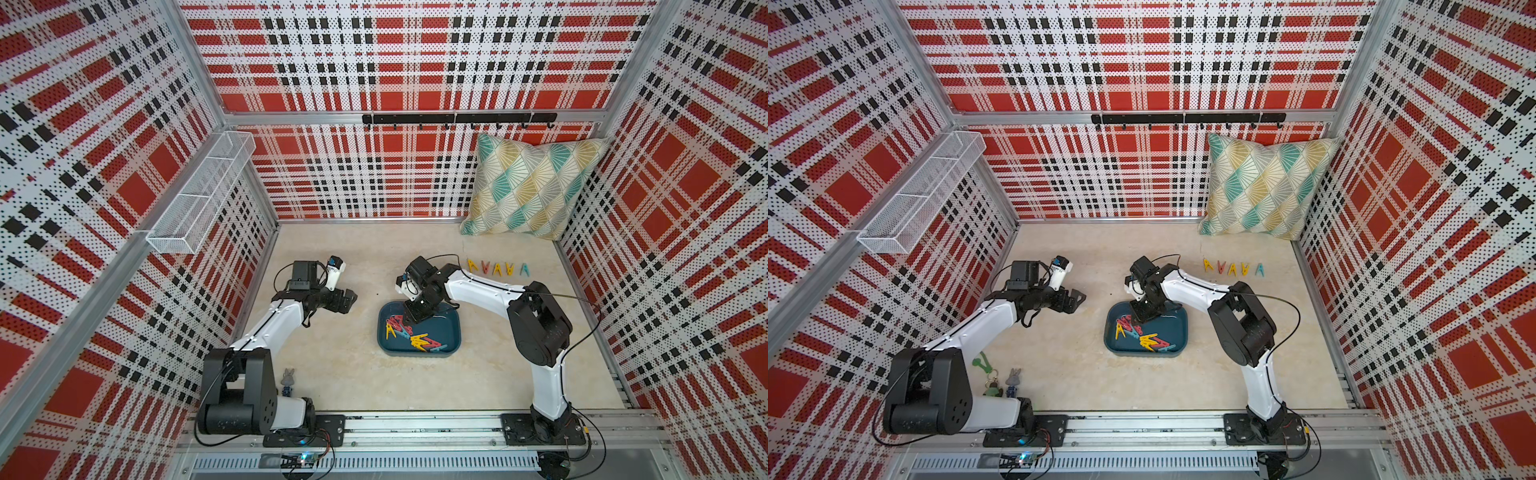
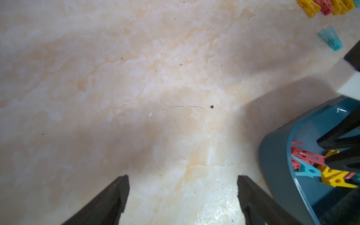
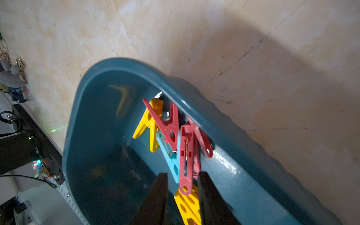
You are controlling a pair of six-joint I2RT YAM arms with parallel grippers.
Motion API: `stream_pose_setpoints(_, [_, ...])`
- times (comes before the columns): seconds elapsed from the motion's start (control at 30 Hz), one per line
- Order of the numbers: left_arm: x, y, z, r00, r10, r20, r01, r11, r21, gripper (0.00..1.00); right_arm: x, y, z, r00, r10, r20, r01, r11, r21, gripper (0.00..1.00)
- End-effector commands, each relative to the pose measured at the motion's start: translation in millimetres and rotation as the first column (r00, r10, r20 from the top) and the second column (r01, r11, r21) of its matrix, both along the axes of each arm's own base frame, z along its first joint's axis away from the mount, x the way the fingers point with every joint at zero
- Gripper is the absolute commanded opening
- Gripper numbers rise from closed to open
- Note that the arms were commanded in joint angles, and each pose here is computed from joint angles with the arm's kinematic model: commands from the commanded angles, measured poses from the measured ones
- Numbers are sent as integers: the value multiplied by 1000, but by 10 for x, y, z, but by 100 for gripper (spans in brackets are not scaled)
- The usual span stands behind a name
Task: Take the clothespins out of the storage box
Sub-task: Pick up the clothespin from the storage box.
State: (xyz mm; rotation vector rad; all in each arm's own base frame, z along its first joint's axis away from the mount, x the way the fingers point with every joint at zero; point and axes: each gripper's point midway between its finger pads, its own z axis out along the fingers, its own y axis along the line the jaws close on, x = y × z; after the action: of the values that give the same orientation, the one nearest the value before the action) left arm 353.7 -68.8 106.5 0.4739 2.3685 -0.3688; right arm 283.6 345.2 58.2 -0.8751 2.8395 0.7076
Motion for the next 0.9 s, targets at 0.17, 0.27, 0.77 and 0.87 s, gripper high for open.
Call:
stream_pose_setpoints(0.17, [14,18,61,1000,1,25,0,1000,-10,92,-81,17,-200,998,-4,-55,3,1000,-10,34])
stream_pose_setpoints(0.27, [15,18,61,1000,1,25,0,1000,-10,92,-85,-4,-243,998,-9,-58,8,1000,-24,37])
stream_pose_setpoints(0.77, [10,18,59,1000,1,25,0,1000,-10,92,-73,-3,-295,998,-25,-60,23,999,-29,29])
stream_pose_setpoints(0.87, [7,20,56,1000,1,23,-1,1000,-10,92,-70,8,-270,998,-28,-59,27,999,-22,25])
